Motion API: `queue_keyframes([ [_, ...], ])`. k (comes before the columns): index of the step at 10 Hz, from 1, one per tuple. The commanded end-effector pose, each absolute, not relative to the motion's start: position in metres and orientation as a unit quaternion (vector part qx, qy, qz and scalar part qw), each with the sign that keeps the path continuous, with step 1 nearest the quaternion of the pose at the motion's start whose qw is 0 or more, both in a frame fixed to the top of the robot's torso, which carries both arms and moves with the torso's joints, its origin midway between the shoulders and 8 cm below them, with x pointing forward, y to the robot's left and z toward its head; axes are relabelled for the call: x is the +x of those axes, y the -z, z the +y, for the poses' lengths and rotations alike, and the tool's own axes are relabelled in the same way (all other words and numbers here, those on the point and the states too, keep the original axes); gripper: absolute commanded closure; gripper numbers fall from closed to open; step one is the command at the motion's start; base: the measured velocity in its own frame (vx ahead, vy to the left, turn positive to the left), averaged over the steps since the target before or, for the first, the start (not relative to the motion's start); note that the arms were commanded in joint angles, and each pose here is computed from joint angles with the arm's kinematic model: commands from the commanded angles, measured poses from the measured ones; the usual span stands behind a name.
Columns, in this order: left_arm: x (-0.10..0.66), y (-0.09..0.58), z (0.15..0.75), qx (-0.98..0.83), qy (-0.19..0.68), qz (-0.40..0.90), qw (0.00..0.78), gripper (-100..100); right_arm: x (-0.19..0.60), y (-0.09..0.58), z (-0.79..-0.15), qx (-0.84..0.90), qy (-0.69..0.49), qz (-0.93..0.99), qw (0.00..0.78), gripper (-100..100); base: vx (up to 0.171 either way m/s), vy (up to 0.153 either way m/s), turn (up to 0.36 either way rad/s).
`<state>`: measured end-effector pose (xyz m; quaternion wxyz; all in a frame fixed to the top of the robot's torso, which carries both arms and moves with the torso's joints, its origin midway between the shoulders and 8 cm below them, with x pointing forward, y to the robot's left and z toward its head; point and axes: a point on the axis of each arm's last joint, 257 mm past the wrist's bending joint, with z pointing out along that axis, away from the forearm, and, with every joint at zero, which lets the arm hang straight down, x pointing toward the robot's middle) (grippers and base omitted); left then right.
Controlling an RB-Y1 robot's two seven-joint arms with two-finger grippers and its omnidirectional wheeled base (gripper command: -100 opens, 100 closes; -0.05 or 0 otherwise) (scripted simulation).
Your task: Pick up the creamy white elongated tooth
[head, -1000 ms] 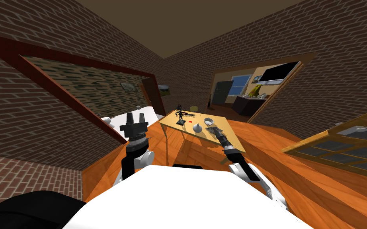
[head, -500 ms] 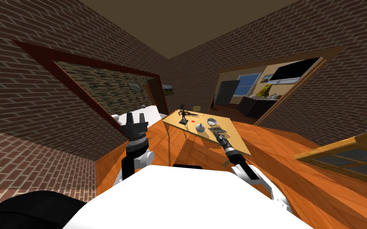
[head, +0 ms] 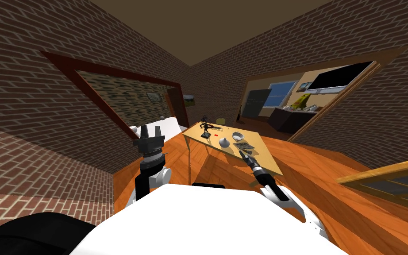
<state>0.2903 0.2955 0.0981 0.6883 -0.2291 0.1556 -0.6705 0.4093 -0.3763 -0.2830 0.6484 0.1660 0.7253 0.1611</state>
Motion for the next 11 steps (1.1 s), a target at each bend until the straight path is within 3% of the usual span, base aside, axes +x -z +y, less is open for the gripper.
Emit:
queue_keyframes([
  [1,0.29,-0.098,0.296,-0.229,0.671,0.156,0.688,0,0.404,0.303,-0.396,0.145,-0.12,0.749,0.635,-100,-0.021,0.019,0.291],
  [11,0.29,-0.098,0.296,-0.229,0.67,0.156,0.688,0,0.343,0.409,-0.521,0.09,0.074,0.849,0.516,-100,-0.009,0.001,0.169],
])
